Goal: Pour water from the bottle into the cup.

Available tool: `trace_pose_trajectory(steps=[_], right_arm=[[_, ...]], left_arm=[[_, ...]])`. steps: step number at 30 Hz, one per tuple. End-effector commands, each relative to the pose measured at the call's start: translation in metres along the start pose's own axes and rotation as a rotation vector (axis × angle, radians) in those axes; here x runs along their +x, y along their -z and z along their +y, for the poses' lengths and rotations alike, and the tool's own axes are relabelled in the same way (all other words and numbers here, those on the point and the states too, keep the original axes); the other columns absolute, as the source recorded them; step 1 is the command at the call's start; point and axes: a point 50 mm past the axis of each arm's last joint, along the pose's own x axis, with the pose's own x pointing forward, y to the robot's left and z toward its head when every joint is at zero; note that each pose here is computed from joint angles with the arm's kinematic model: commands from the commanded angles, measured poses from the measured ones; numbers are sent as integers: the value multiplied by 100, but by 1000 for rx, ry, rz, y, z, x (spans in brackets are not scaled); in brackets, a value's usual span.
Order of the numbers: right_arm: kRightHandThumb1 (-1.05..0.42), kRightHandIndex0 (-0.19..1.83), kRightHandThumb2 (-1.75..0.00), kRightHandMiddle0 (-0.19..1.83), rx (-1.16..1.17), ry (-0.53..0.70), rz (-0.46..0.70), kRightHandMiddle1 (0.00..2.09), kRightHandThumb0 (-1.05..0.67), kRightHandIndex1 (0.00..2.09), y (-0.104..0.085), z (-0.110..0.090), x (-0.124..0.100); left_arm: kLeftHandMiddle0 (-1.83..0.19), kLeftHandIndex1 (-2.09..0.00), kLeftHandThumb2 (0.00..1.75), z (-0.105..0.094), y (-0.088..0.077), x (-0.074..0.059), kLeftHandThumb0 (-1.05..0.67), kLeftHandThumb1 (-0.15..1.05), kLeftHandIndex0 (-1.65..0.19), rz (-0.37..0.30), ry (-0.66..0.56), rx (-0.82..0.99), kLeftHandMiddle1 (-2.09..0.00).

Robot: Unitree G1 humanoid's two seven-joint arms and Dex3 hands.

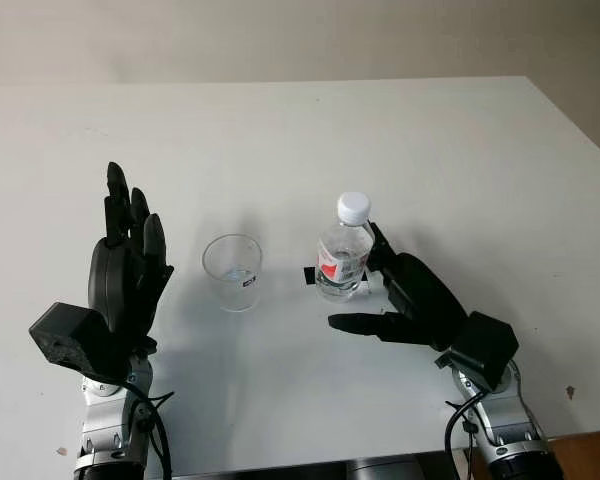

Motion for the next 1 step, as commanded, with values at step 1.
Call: trace_pose_trajectory(steps=[1], right_arm=[[-91,-19,-6,-19,7,25,1,0,-90,0,1,2,-4]], left_arm=[[17,0,53,-2,-2,3,-95,105,19,-12,10,2,0]])
